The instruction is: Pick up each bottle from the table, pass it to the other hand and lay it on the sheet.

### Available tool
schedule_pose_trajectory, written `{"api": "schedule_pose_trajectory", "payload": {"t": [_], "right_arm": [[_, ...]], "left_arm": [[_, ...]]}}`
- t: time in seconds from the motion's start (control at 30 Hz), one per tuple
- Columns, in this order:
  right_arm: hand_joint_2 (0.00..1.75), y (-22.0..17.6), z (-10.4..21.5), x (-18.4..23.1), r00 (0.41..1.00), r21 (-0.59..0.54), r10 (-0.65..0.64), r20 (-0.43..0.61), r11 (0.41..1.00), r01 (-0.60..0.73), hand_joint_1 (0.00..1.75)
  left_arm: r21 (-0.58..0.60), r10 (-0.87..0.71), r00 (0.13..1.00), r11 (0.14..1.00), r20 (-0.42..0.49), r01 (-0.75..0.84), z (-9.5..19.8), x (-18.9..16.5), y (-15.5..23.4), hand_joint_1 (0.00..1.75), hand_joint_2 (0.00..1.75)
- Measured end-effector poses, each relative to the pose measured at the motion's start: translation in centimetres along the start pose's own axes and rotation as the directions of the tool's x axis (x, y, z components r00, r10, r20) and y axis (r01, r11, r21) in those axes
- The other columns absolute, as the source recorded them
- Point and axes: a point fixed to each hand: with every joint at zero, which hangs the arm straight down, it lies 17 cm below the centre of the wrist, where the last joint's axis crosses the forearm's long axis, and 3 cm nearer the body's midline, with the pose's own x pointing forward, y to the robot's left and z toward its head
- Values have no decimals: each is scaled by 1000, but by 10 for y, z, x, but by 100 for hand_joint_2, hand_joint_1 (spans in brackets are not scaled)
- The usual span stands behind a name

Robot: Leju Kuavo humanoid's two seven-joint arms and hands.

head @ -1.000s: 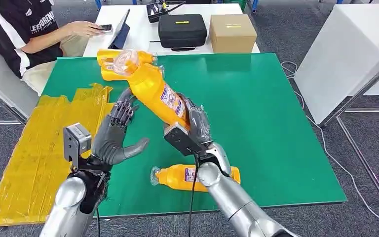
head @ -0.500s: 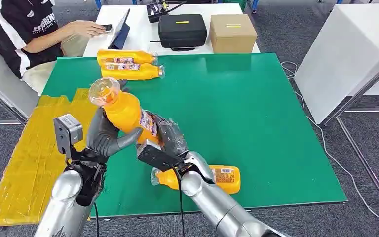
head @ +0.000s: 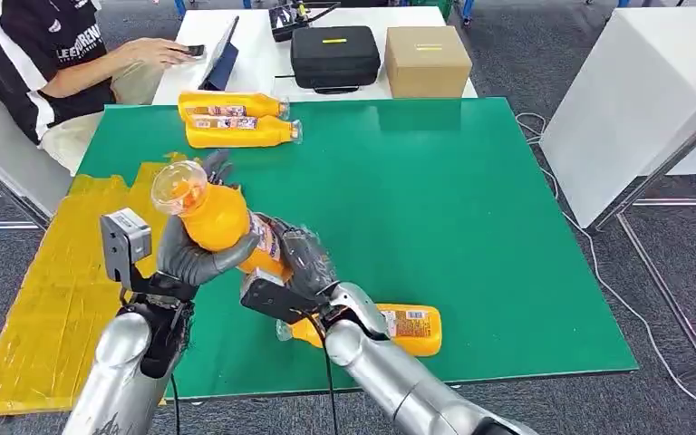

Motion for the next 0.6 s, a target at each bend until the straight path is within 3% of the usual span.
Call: {"api": "schedule_pose_trajectory", "payload": {"t": [0.03, 0.07, 0.5, 0.6], "right_arm": [[175, 1, 1, 0, 1000, 4, 1, -1, 1000, -1, 175], [175, 2, 1, -1, 1000, 6, 2, -1, 1000, -2, 175], [175, 7, 2, -4, 1000, 18, -1, -18, 1000, 2, 175], [175, 8, 2, -3, 1000, 19, -2, -18, 1000, 2, 175]], "left_arm": [[1, 0, 1000, 1000, -2, 0, 0, -1, 0, 161, 175], [1, 0, 1000, 1000, -3, 0, 0, -1, 0, 168, 175], [10, 6, 1000, 1000, -6, -5, 2, -6, 2, 168, 175], [11, 5, 1000, 1000, -5, -5, 2, -6, 2, 175, 175]]}}
